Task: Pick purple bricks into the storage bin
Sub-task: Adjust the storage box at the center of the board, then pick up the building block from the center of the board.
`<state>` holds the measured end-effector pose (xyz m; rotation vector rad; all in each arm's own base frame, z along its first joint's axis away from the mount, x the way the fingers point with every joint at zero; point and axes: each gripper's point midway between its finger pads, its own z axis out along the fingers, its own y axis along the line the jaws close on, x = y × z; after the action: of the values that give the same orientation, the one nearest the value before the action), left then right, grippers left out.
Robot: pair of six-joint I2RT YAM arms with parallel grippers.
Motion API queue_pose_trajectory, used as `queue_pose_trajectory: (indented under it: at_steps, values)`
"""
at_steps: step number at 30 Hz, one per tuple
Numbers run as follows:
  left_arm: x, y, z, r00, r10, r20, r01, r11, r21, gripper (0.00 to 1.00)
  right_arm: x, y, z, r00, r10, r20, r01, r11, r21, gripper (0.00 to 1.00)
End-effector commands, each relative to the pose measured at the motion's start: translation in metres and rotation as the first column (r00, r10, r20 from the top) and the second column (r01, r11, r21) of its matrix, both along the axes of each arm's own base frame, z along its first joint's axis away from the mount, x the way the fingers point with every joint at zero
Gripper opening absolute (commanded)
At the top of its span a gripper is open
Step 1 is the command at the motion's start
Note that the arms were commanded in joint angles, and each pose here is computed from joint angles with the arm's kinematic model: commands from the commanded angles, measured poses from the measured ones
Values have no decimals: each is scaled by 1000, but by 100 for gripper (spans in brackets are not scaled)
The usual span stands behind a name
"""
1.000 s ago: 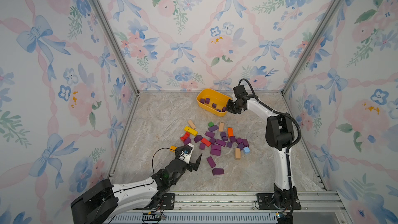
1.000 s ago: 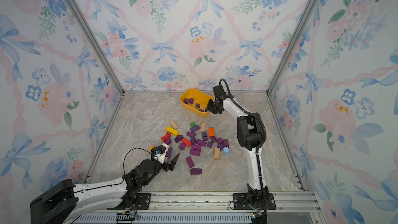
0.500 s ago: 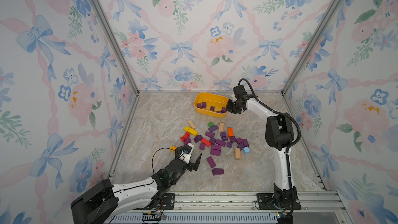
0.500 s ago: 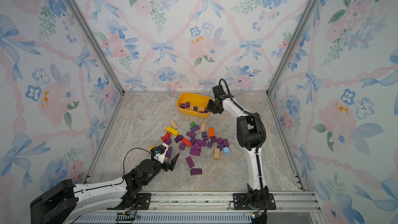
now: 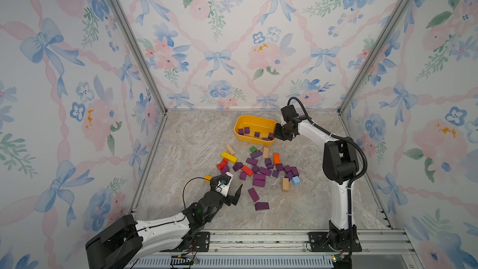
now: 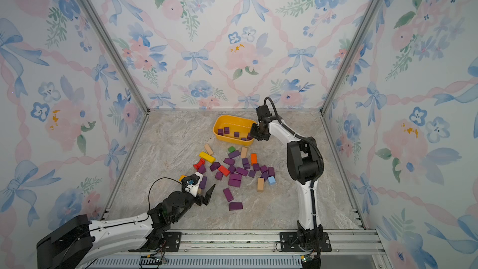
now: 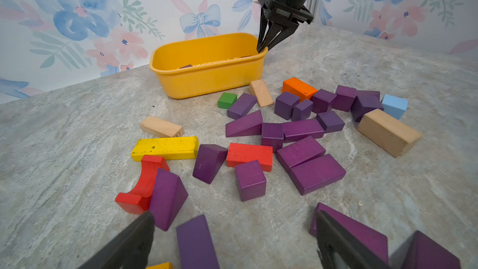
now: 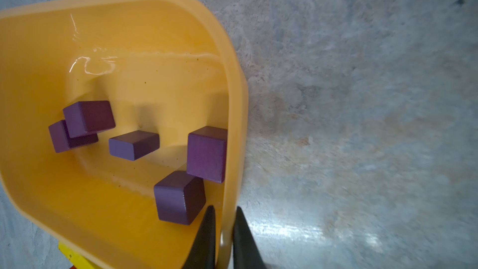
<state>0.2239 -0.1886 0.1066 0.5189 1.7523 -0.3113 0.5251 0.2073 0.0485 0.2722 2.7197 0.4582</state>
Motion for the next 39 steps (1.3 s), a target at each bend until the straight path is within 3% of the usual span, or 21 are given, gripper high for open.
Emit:
queue_pose_trajectory:
  at_steps: [1, 4, 7, 14, 20, 29, 34, 39]
  values:
    - [5, -2, 12, 1000, 7, 30, -6, 1000, -20, 98, -24, 1, 2, 999, 19, -50, -22, 998, -52, 13]
    - [5, -2, 12, 1000, 7, 29, -6, 1000, -19, 98, -34, 5, 5, 998, 34, -48, -36, 998, -53, 15]
    - [5, -3, 12, 1000, 3, 26, -3, 1000, -21, 98, -38, 6, 13, 999, 39, -9, -39, 998, -52, 36]
    - [12, -3, 1, 998, 38, -43, -41, 998, -57, 98, -39, 6, 42, 996, 46, 75, -43, 998, -37, 54]
    - [25, 2, -8, 990, 117, -85, -117, 993, -1, 98, -55, 9, 77, 984, 84, 158, -72, 994, -81, 61]
    - [29, 6, 26, 984, 147, -101, -159, 980, -122, 98, -104, 0, 123, 959, 124, 254, -100, 989, -108, 67]
    - [33, 4, 20, 963, 174, -206, -195, 977, -88, 98, -133, -20, 141, 947, 145, 286, -123, 988, -94, 74]
    - [37, 3, 8, 923, 230, -310, -248, 968, -21, 98, -156, -49, 153, 935, 133, 329, -126, 991, -43, 89]
